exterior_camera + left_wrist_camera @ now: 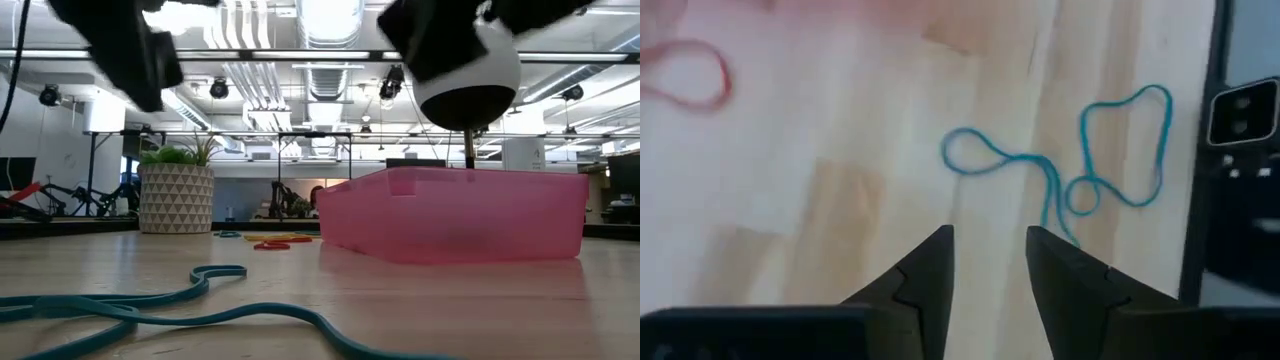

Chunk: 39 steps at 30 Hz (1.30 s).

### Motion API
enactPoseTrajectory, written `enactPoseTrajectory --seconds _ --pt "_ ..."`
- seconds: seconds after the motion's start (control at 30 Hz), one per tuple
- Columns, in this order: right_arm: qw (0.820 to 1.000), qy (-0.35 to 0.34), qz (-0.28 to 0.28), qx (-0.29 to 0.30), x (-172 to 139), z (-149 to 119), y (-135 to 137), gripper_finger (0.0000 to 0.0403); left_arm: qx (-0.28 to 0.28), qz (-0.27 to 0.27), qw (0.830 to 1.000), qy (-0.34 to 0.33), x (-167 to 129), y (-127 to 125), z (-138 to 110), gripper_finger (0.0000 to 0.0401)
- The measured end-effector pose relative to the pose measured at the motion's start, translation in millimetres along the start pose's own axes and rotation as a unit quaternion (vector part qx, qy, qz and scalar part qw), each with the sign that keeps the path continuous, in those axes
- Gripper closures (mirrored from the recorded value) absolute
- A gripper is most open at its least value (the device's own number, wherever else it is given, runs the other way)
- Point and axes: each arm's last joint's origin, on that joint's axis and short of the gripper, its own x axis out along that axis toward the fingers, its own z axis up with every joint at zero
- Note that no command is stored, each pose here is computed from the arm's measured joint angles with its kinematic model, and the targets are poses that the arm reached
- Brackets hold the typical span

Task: Pick and place rubber bands into bin
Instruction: Put the blue rubber band into the pink bin

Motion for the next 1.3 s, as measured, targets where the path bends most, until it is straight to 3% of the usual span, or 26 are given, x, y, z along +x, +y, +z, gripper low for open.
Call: enactPoseTrajectory --seconds 0.17,0.33,0.4,0.5,0.67,0.9,1.3 --pt "0.997 0.029 0.055 0.051 30.6 5.3 2.3 0.0183 -0.037 -0.013 0.999 -0.021 0.4 -21.2 -21.4 0.0290" --pt "0.995 0.033 0.065 0.066 47.6 9.8 6.9 0.0183 -0.062 -0.022 0.997 -0.027 -2.2 -36.6 -37.6 0.0290" --pt "0.997 0.028 0.067 0.039 54.2 14.0 11.4 0.0183 -0.068 -0.019 0.997 -0.030 -3.6 -40.5 -43.6 0.0290" --pt "0.996 0.025 0.076 -0.049 65.7 16.5 22.8 0.0183 -0.063 -0.021 0.997 -0.035 -5.5 -45.8 -50.1 0.0290" --pt "0.979 0.026 0.093 -0.182 78.2 14.2 42.9 0.0183 -0.059 -0.023 0.997 -0.036 -6.3 -48.2 -53.4 0.0290" --pt "0.963 0.045 0.036 -0.262 92.7 3.8 47.3 0.0183 -0.059 -0.021 0.997 -0.037 -6.2 -48.0 -53.3 0.0290" --pt "0.931 0.032 0.035 -0.363 106.1 -0.5 44.9 0.0184 -0.058 -0.020 0.997 -0.038 -6.0 -47.9 -53.4 0.0290"
